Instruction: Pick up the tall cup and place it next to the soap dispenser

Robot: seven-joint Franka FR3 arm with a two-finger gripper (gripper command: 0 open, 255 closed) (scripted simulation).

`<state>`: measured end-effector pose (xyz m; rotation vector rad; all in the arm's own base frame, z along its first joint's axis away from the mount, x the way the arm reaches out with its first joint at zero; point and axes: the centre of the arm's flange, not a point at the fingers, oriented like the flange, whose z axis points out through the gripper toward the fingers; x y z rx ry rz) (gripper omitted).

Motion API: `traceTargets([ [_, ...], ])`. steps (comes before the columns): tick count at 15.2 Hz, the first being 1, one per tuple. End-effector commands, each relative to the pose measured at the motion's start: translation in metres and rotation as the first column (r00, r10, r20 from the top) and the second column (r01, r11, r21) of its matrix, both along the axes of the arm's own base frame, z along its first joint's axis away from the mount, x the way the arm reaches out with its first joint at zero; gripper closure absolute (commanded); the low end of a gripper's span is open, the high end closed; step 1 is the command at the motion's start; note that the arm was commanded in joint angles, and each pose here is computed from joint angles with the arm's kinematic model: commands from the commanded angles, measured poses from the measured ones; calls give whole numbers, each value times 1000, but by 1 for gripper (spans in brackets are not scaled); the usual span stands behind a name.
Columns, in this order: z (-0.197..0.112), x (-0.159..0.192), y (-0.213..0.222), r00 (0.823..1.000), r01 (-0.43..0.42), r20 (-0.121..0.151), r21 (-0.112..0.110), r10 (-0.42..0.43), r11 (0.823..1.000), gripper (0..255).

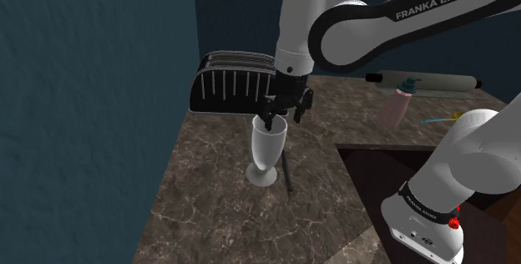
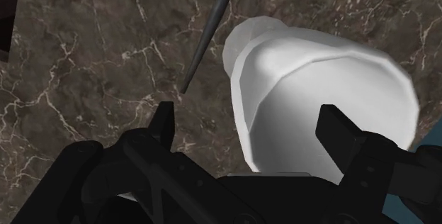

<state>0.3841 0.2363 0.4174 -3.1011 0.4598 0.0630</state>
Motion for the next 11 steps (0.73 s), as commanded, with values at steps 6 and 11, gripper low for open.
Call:
traceTargets([
  [6,-13,0,1,1000,0,0,0,0,1000,0],
  [11,-13,0,1,1000,0,0,0,0,1000,255],
])
